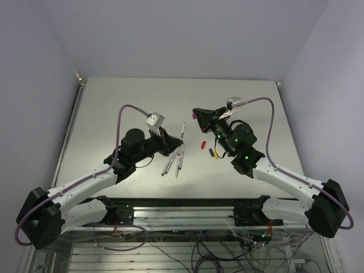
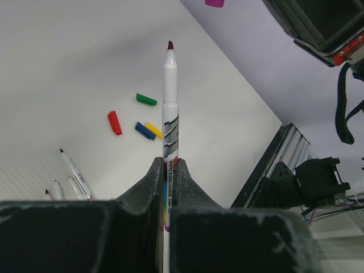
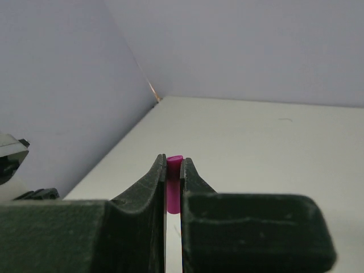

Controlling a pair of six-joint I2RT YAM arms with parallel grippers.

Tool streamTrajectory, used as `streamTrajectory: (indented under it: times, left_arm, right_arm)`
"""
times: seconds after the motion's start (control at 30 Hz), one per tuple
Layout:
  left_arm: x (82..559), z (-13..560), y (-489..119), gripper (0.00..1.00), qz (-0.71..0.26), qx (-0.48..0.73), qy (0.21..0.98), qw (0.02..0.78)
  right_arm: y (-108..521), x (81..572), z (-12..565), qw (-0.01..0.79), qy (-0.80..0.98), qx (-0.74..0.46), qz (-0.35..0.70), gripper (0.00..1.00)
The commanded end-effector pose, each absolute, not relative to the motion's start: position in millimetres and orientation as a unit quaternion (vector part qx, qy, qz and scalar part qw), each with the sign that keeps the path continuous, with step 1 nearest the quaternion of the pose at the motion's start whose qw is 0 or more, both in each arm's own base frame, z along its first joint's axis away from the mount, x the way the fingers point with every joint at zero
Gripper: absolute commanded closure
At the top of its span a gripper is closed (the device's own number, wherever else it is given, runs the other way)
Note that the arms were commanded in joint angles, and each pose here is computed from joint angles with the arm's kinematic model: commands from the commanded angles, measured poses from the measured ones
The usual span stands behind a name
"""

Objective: Insert the pens into the pen caps

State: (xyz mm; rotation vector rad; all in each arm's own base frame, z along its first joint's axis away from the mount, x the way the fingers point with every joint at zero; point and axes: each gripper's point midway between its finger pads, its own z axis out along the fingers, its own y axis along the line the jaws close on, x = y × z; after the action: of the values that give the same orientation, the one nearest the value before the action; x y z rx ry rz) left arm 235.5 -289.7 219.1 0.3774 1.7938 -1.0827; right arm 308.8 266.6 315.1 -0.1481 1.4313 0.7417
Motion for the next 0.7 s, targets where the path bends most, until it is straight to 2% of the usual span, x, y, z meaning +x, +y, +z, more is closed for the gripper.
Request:
streamTrajectory:
  times: [0.0, 0.67]
  left_arm:
    - [228.3, 245.4, -292.6, 0.93, -0.470, 0.169, 0.701, 0.508]
    - [226.3, 247.0, -297.3, 0.93, -0.481, 0.177, 0.695, 0.505]
  right_arm:
    - [270.9, 307.5, 336.2, 0.705, 0.608, -0.039, 0.364, 1.00]
    - [291.1, 303.8, 341.4, 0.697, 0.598, -0.045, 0.393, 1.00]
